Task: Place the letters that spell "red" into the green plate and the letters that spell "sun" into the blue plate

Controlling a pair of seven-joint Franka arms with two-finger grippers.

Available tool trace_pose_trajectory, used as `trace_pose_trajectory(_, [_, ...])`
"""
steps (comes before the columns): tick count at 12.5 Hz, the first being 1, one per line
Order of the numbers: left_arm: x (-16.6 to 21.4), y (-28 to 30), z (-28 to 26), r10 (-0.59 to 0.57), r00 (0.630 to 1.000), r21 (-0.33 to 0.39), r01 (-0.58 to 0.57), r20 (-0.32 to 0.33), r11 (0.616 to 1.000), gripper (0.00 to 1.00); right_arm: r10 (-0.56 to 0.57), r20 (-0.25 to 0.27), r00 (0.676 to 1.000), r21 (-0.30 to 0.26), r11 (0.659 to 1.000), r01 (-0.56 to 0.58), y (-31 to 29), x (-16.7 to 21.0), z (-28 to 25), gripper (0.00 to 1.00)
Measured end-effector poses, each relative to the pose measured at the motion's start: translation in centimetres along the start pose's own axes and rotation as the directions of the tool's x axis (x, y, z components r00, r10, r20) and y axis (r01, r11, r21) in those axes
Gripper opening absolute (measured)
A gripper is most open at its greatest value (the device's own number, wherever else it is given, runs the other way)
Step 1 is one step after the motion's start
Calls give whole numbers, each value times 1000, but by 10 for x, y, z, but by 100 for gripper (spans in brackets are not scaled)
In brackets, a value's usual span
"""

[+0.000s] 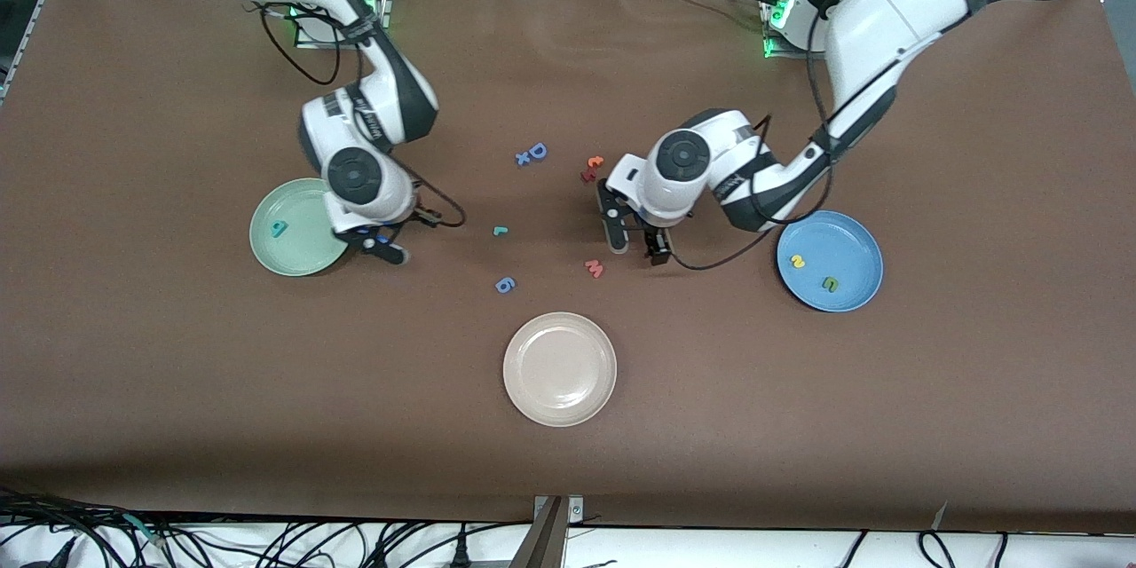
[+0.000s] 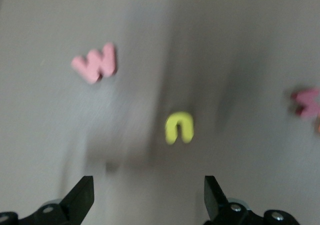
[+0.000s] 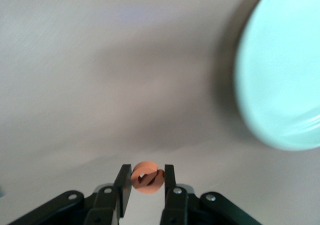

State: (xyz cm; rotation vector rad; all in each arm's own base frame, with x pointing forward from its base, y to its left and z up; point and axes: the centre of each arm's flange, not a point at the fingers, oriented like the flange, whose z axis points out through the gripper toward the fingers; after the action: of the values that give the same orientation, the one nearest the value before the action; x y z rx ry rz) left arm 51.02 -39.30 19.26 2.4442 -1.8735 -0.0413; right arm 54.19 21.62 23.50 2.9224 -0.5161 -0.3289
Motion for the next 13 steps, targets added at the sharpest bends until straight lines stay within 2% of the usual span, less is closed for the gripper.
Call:
trace_pose_trajectory(2, [24,16,1,-18,1000,10,18,-7,1000,93,-80,11,997,-23,996,81,51,36,-3,31])
trace_pose_trajectory(4, [33,18,1,-20,1000,13,20,-14,1000,93,-149,28,988,-38,988,150,95,61,5,31])
trace_pose_trajectory(9, [34,25,18,-10,1000,5,10,10,1000,93,-240,123,963,-48,968,248,143,67,46,30])
trace_pose_trajectory(10, [36,30,24,0,1000,5,0,20,1000,92,-247,132,960,-46,966,255,147,69,51,35])
trace_pose_trajectory(11, [38,34,28,8,1000,6,-8,29,1000,90,-252,135,958,-44,965,260,149,70,53,35])
trace_pose_trajectory(13, [40,37,30,14,999,10,-14,34,1000,89,-253,133,958,-38,965,260,150,71,51,54])
